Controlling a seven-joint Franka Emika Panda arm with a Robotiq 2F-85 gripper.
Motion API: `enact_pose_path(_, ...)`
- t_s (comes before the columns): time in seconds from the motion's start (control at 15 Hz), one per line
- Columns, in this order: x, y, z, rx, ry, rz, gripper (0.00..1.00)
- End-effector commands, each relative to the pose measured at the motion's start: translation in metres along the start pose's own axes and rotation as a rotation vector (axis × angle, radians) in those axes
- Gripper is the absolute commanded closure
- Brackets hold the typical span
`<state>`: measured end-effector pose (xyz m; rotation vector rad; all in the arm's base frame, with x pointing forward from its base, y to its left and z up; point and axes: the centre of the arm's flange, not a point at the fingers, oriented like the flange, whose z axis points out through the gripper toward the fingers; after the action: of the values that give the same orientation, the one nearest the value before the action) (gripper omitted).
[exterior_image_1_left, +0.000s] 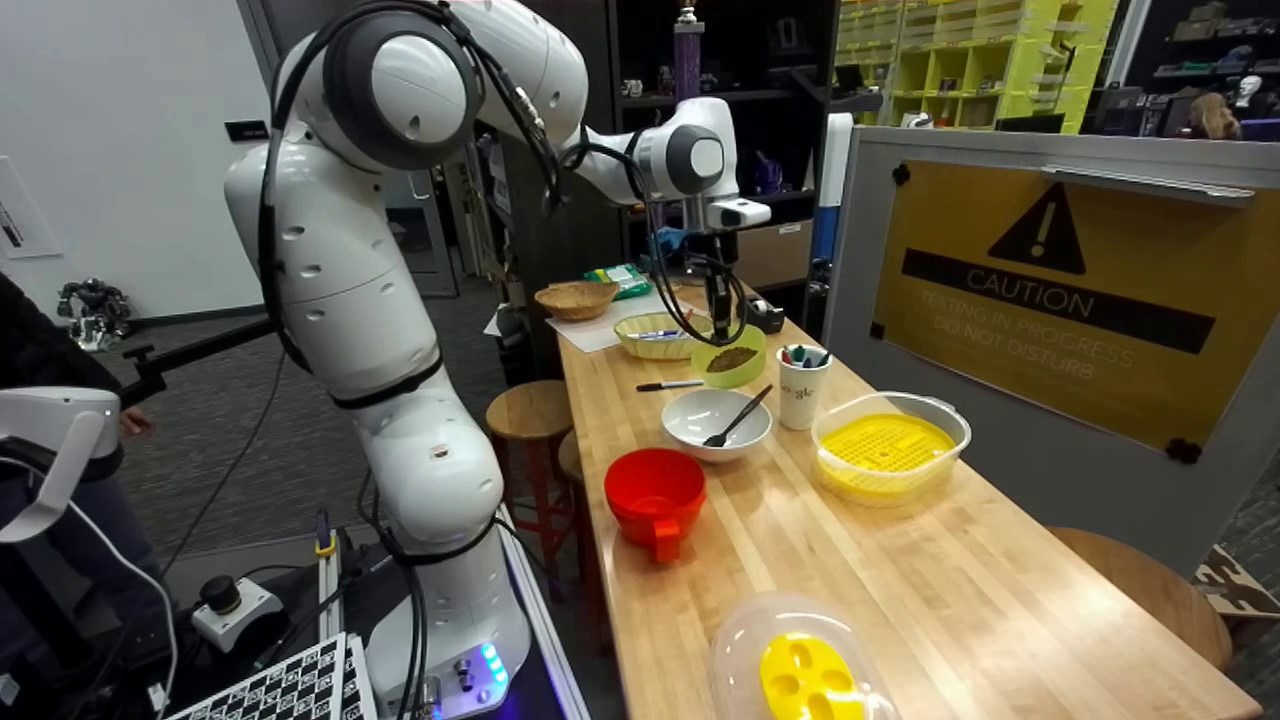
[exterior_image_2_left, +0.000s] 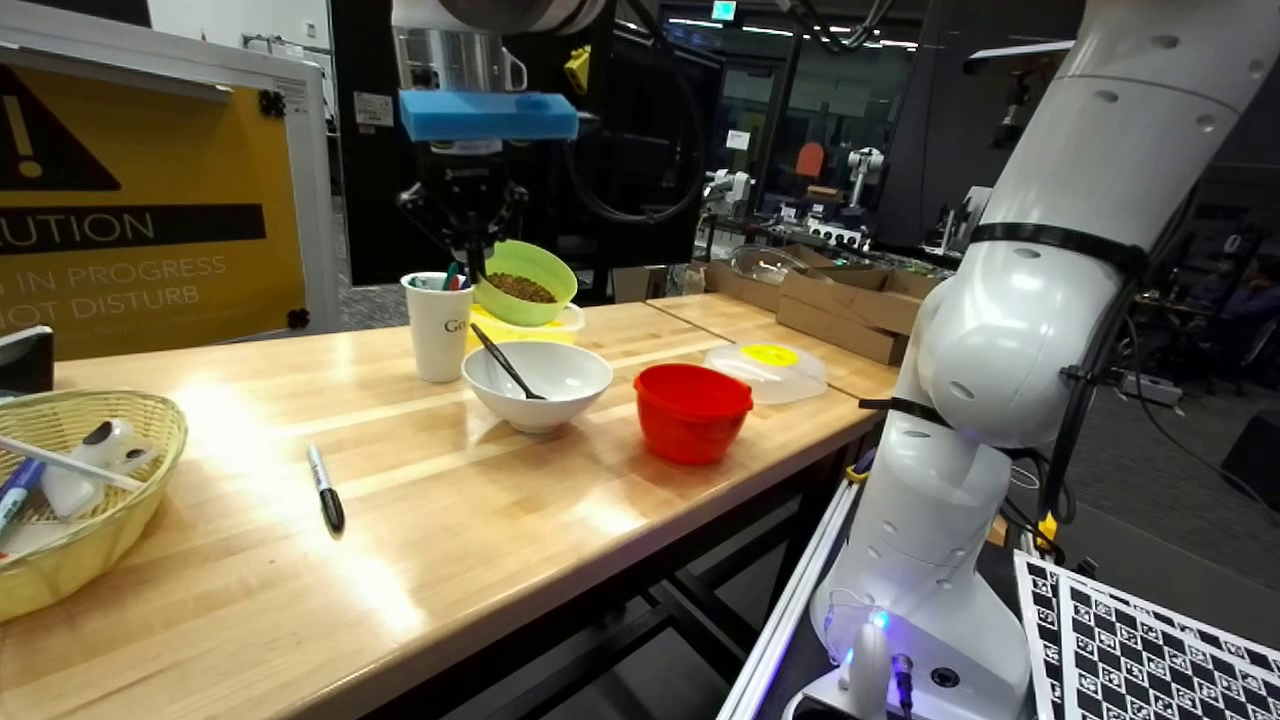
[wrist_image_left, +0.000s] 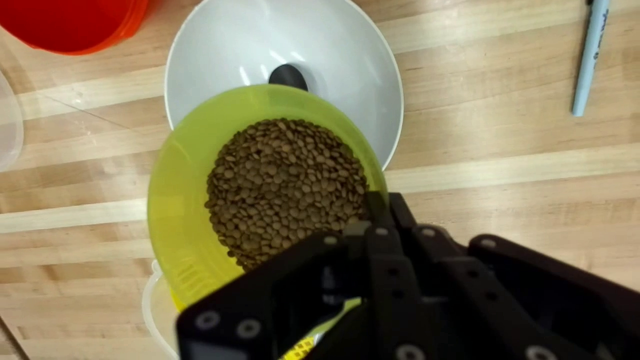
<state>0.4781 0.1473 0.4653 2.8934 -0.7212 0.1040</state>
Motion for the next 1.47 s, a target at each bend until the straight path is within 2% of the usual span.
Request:
enact_pose_path(0.0,-0.011,0.011,0.002,0.022,0.029,0.053,0.99)
enact_pose_path(0.6,-0.011,0.014,0.017,0.098,0.077,0.124,0.99)
enact_pose_path(1.4,-0.003,0.031,0.004,0.138,0.152,0.183,0.99)
